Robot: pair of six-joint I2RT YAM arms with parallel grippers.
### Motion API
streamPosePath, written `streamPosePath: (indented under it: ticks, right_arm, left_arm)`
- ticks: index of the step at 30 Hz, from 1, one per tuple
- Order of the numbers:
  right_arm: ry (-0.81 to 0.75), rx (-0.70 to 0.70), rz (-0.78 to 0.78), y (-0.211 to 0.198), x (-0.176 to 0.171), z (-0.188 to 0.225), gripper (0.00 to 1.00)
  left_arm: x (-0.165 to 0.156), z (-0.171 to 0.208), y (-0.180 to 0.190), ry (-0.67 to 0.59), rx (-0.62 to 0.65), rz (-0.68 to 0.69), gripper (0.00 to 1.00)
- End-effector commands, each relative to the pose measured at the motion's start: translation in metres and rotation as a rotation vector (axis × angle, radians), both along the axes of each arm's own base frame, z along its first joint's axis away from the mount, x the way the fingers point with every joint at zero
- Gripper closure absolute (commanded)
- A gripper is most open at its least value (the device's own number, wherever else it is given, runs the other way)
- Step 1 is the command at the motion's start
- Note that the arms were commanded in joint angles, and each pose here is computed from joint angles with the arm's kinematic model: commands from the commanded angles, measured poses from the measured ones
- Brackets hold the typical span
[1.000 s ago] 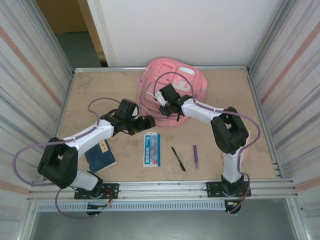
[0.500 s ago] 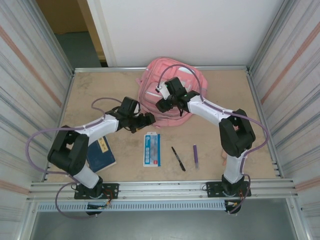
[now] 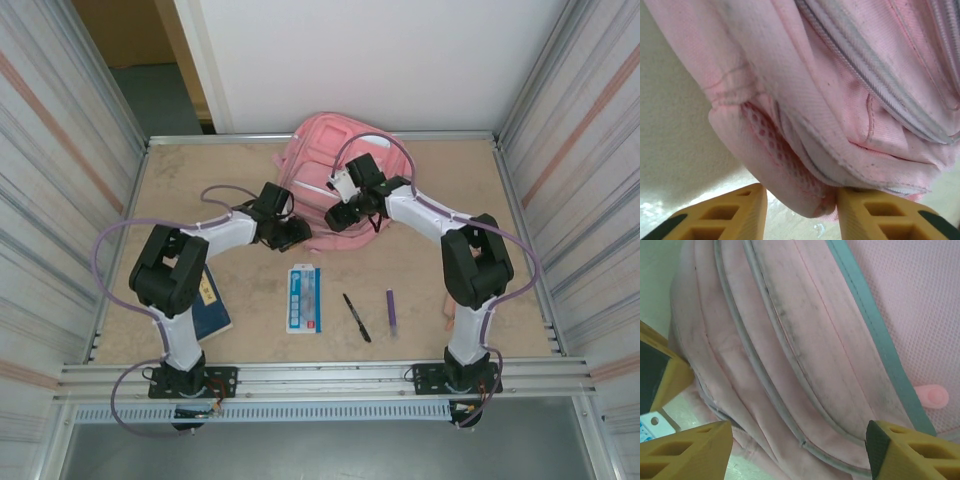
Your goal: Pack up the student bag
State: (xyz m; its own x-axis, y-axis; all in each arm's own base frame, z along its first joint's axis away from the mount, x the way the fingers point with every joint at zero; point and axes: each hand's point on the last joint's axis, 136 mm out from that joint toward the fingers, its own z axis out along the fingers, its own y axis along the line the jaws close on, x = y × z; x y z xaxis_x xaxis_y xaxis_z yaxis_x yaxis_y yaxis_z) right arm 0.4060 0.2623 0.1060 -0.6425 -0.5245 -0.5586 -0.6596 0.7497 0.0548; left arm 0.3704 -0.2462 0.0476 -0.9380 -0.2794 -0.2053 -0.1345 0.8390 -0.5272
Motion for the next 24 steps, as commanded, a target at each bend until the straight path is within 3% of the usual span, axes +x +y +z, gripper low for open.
streamPosePath:
  ticks: [1,5,9,14,16,18,24]
  right_arm:
    - [0.033,0.005,0.019,0.002,-0.007,0.002,0.29]
    - [0.032,-0.002,0.022,0.002,-0.007,0.002,0.28]
    - [0.035,-0.034,0.074,0.003,-0.013,-0.003,0.24]
    - [-0.003,-0.136,0.136,0.009,-0.011,-0.008,0.23]
    - [-0.045,-0.168,0.145,0.016,-0.005,-0.008,0.21]
    - [-0.088,-0.202,0.149,0.024,0.003,-0.008,0.1]
    - [-0.219,-0.319,0.228,0.056,0.012,-0.029,0.1]
  left_arm:
    - [-0.008,-0.016,0.03,0.041,0.139,0.078,0.64]
    - [-0.024,-0.033,0.057,0.126,0.25,0.184,0.74]
    - [-0.028,-0.039,0.064,0.143,0.268,0.18,0.78]
    - [-0.029,-0.026,0.081,0.125,0.309,0.171,0.96]
    - [-0.03,-0.019,0.093,0.122,0.324,0.179,0.96]
    - [-0.035,-0.017,0.103,0.119,0.318,0.194,0.96]
    - [-0.046,-0.016,0.109,0.136,0.203,0.186,0.86]
